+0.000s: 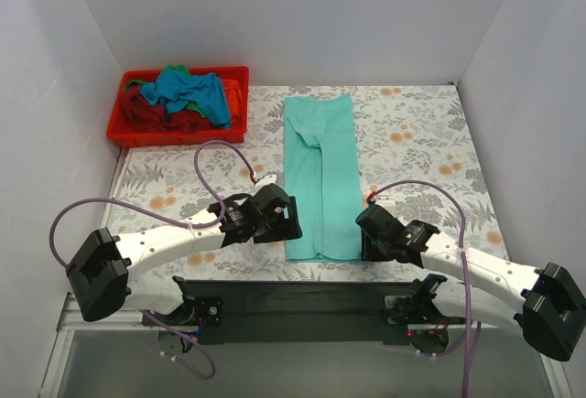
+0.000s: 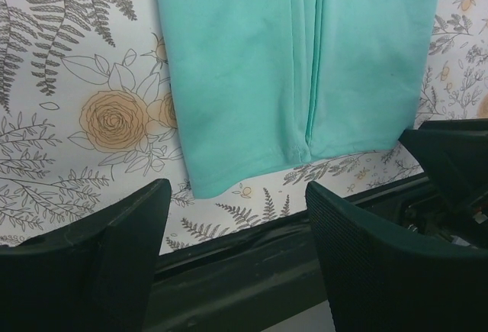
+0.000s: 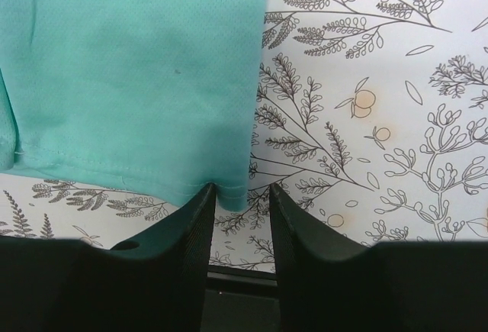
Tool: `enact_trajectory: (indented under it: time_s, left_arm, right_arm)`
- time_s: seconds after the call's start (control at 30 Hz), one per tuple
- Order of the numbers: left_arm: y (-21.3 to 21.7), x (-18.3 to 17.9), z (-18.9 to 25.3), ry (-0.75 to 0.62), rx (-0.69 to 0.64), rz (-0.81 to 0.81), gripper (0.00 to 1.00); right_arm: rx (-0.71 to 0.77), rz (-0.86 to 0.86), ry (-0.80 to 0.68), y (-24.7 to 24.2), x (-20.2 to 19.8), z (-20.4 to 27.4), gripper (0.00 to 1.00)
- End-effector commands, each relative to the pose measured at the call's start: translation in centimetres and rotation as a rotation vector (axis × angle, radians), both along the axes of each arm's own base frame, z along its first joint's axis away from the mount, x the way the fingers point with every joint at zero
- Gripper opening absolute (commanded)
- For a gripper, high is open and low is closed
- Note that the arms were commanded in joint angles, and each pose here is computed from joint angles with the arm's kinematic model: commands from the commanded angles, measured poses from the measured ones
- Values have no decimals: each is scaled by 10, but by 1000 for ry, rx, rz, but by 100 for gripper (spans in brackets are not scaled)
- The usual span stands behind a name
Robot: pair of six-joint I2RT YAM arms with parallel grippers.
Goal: Fold and stack the t-shirts
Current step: Fold the tshirt
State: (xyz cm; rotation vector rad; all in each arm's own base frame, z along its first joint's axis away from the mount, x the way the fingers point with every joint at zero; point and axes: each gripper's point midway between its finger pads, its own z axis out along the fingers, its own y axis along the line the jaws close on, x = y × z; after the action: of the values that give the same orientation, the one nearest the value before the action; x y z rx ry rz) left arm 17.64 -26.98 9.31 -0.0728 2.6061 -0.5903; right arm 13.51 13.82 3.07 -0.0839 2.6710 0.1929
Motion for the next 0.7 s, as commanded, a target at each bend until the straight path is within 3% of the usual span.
enact_trajectory:
  time_s: [0.0, 0.23, 0.47, 0.67]
  left_arm:
    - [1, -4, -8, 3, 27, 35, 70]
    - [5, -12, -21, 22, 90, 38, 68]
    - [11, -19, -33, 47, 142, 50, 64]
    - [9, -21, -40, 58, 173, 44, 52]
  right_arm:
    - [49, -6, -19, 7, 4, 1, 41]
    - [43, -17, 20, 0, -5, -16, 36]
    - [54, -15, 36, 1, -7, -22, 16]
    - [57, -15, 39, 0, -9, -23, 15]
